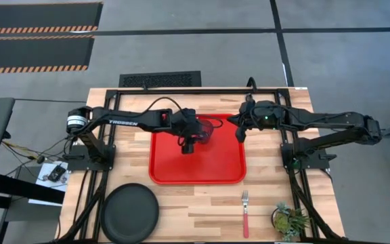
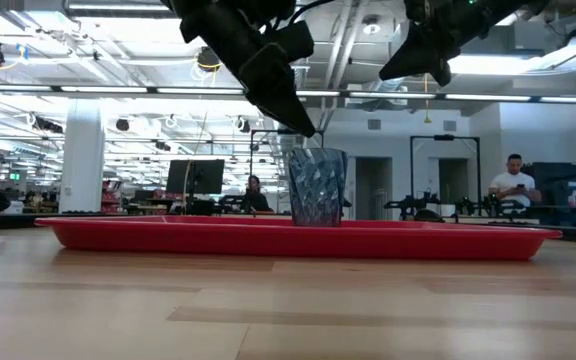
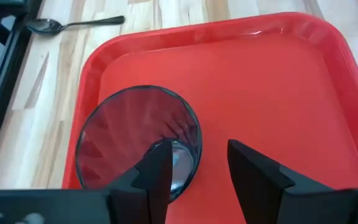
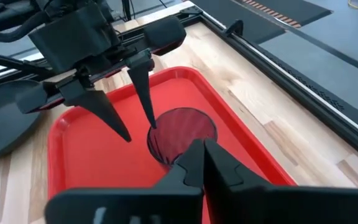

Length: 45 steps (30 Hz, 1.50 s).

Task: Pick and place plate/cup/fork/spoon on tray
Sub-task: Put the glass cup at the top left of the red tray

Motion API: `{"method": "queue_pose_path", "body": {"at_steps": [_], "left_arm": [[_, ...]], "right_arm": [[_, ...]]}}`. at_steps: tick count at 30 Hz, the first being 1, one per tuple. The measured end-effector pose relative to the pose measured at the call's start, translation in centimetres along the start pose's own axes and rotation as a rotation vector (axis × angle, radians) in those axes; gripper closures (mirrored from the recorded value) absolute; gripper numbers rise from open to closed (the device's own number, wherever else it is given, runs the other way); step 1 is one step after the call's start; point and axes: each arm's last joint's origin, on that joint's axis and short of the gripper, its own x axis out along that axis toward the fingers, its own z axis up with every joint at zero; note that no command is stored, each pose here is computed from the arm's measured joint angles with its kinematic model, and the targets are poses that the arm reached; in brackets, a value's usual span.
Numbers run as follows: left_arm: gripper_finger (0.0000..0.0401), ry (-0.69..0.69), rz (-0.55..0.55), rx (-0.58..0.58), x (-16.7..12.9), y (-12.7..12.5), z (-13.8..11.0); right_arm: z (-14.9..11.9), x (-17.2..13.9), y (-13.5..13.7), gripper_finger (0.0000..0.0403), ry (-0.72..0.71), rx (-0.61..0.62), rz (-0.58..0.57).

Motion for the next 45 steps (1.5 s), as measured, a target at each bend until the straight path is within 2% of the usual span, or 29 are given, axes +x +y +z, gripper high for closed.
{"method": "queue_pose_path", "body": {"at_steps": [6,13,16,22,24,28,33,37,41,45], "left_arm": [[0.0259,0.03,-0.019,0.045,1.6,-0.1,-0.6],[0.0267,0.082,-0.01,0.028,2.2,-0.2,-1.2],[0.0296,0.095,-0.013,0.028,2.2,-0.2,-1.3],[0.0387,0.108,-0.015,0.021,2.2,-0.2,-1.5],[0.0393,0.111,-0.011,0.002,2.0,0.0,-1.5],[0.0394,0.129,0.039,-0.081,0.7,0.9,-1.5],[0.0397,0.172,0.08,-0.248,-2.7,2.3,-1.9],[0.0398,0.205,0.098,-0.386,-6.0,2.4,-2.3],[0.0398,0.193,0.124,-0.534,-8.0,1.9,-3.6],[0.0399,0.246,0.267,-0.647,-8.7,1.7,-6.1]], "right_arm": [[0.1,0.0,0.0,0.0389,-0.009,-0.003,0.0],[0.3,0.0,0.1,0.0385,-0.027,-0.002,0.005],[0.3,0.0,0.1,0.0389,-0.028,-0.002,0.005],[0.3,0.0,0.1,0.0388,-0.029,-0.007,0.005],[0.3,0.0,0.1,0.0386,-0.029,-0.011,0.005],[0.3,0.0,0.1,0.0388,-0.029,-0.011,0.005],[0.3,0.0,0.1,0.039,-0.027,-0.011,0.008],[0.3,0.0,0.1,0.0387,-0.027,-0.006,0.009],[0.2,0.0,0.1,0.0388,-0.026,0.003,0.011],[0.2,0.0,0.1,0.0391,-0.026,0.004,0.011]]}}
